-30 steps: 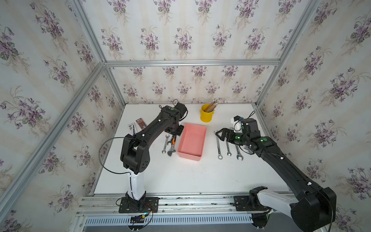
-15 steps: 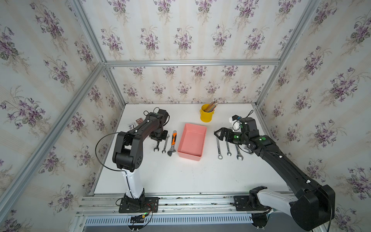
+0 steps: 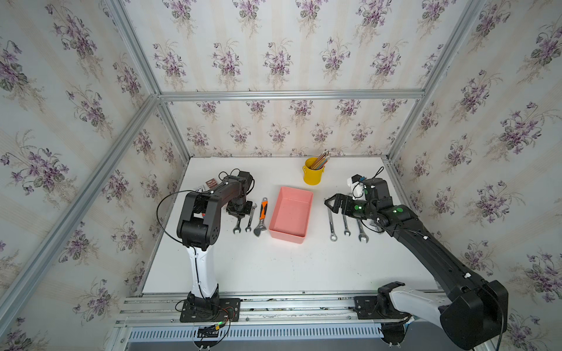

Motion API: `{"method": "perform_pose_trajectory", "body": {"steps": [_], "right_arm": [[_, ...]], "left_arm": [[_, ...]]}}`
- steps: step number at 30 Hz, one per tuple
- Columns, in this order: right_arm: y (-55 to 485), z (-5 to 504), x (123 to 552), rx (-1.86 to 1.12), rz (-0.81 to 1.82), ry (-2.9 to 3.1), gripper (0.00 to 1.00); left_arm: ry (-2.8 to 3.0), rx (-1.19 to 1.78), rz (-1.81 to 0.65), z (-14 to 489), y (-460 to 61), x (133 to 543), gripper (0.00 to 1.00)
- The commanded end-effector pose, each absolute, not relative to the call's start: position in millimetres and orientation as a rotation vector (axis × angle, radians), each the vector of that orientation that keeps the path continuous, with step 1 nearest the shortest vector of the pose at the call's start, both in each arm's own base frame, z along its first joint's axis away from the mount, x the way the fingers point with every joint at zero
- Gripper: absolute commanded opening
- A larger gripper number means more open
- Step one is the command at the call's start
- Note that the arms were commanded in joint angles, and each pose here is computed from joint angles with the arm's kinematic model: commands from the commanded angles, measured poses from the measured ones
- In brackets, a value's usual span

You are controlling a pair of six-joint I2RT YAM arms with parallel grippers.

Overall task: Take out the wrench from the storage box
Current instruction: Place the wrench at the center of the board, then reset both arms

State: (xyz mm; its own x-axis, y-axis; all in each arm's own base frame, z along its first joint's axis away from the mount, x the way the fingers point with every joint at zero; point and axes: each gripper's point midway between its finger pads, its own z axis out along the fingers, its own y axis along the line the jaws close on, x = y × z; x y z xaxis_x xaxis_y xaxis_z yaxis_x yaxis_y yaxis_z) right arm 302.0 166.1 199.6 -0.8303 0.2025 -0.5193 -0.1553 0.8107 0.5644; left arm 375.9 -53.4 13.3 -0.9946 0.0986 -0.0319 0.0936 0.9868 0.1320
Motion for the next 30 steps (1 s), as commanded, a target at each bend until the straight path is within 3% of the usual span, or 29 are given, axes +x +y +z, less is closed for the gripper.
{"method": "perform_pose_trajectory", "body": {"steps": [1,7,12,17,21,24,30], "right_arm": [[165,202,302,0.022,0.801,2.413,1.0],[153,206,308,0.02,0.748,2.397,1.0],[112,209,319,0.03,0.632,2.28,1.0],[47,205,331,0.132,0.409,2.141,1.0],[-5,192,331,0.237,0.181,1.991,1.0],[-40,180,325,0.319,0.017,1.865,1.0],[-53,159,329,0.296,-0.043,1.731,1.0]], "left_arm": [[3.095,0.143,0.205,11,-51,377,0.26],[3.019,0.143,0.142,51,-58,388,0.43],[2.806,0.189,-0.013,99,-62,407,0.54],[2.534,0.242,-0.097,127,-54,425,0.87],[2.412,0.184,-0.094,128,-36,435,1.0],[2.314,0.163,-0.05,128,-27,437,0.99],[2.203,0.076,0.039,129,-10,434,0.99]]}}
